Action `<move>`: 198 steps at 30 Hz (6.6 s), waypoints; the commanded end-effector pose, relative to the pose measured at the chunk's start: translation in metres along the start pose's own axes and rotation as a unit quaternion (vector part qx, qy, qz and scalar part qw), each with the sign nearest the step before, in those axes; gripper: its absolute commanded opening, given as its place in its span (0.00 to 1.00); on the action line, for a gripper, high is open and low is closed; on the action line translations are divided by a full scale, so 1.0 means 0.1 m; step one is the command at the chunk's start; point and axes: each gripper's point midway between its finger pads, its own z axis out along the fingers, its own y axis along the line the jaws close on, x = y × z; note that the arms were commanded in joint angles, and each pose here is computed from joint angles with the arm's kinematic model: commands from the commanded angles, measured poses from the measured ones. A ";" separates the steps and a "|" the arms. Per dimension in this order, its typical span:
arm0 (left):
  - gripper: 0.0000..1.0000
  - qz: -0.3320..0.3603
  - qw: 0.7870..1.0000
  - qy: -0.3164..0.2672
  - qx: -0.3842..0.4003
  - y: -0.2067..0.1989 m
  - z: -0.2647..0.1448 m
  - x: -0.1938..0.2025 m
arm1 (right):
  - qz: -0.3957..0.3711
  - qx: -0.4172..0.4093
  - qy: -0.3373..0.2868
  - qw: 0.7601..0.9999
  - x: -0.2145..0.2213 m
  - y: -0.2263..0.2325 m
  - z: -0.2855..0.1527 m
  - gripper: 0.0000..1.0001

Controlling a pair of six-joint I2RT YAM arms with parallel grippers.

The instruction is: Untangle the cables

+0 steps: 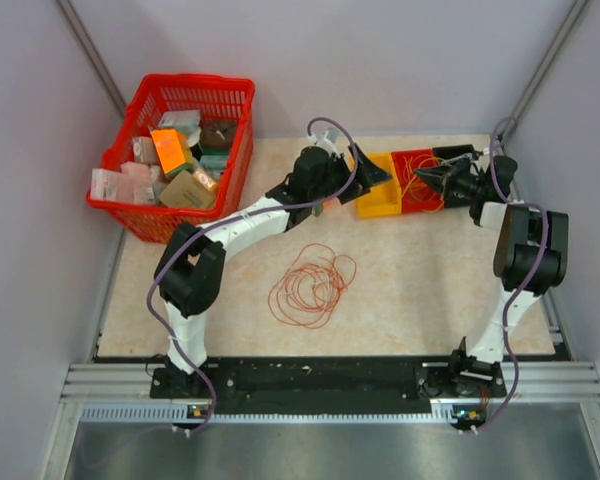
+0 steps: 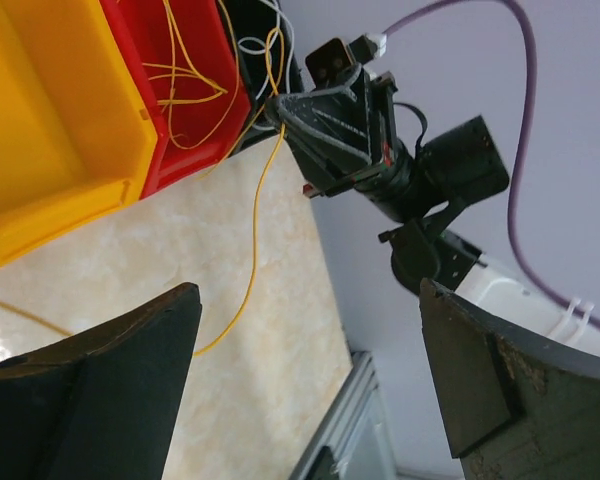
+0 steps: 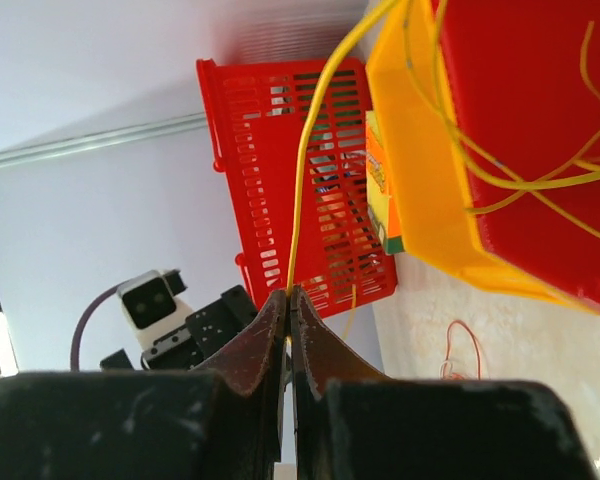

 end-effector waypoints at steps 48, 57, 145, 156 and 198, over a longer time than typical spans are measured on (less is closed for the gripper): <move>0.47 0.236 0.956 0.083 0.154 -0.98 -1.17 1.32 | -0.340 -0.020 0.111 0.934 2.75 0.80 -0.94 0.00; 0.00 0.257 0.954 0.060 0.141 -0.98 -1.23 1.23 | -0.338 -0.007 0.096 0.936 2.72 0.78 -0.94 0.12; 0.00 0.085 0.974 -0.196 -0.075 -0.50 -2.00 -0.01 | -0.615 0.202 -0.008 0.762 3.24 0.62 -0.20 0.00; 0.77 0.180 0.956 -0.222 -0.057 -0.38 -2.46 0.02 | -0.606 0.326 -0.138 0.713 1.46 0.52 -0.24 0.00; 0.72 0.200 0.968 -0.143 0.050 -0.32 -2.42 0.59 | -0.523 0.461 -0.091 0.712 -0.74 -0.68 0.38 0.00</move>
